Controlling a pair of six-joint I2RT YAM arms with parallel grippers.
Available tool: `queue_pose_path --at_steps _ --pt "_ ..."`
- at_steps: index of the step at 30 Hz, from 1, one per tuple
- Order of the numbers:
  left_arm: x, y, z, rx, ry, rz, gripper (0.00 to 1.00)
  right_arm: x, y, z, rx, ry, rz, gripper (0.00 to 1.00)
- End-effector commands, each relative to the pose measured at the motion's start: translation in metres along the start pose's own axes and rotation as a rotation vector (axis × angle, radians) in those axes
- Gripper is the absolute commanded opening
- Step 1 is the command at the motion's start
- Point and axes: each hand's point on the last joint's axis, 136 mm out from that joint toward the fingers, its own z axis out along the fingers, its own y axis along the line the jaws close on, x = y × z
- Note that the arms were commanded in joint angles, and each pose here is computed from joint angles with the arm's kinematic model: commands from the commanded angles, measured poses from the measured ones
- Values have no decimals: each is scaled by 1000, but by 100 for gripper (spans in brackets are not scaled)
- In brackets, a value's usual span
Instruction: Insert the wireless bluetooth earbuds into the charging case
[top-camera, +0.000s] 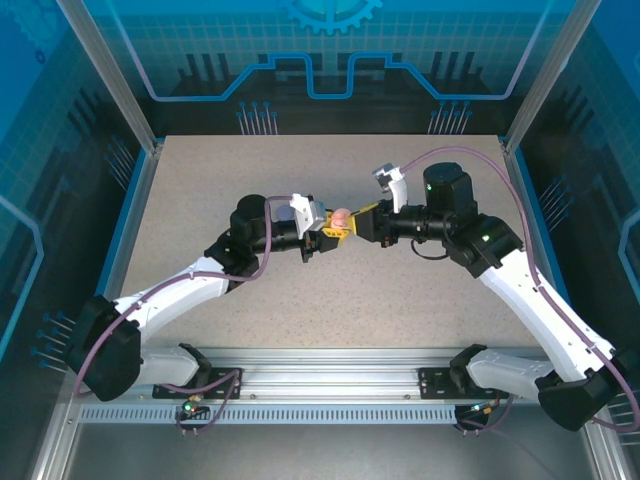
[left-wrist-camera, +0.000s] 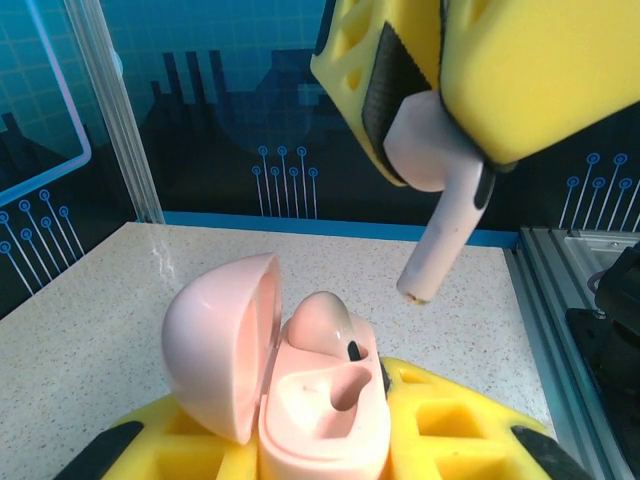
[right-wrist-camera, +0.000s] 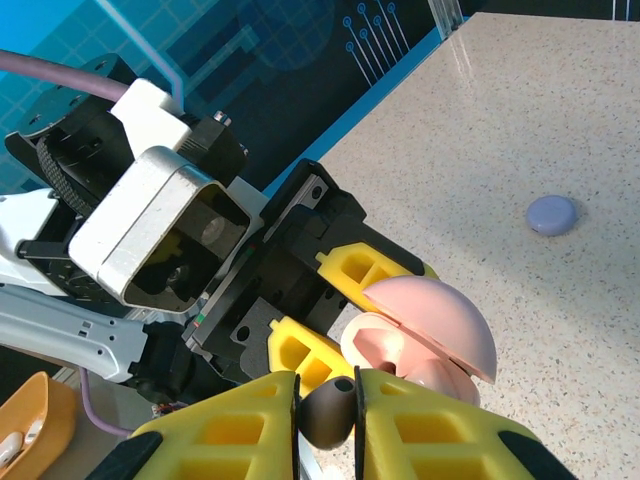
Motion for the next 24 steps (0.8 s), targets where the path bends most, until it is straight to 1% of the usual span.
queue_pose_path --at_steps 1,10,24 --pt "-27 -10 -4 41 -60 62 16 -8 2 -2 -11 -14 -15 20" --pt "-29 -12 -5 51 -62 52 16 -8 -4 2 13 -14 -6 20" --pt "-31 -12 -6 46 -58 58 16 -2 -5 7 14 27 0 20"
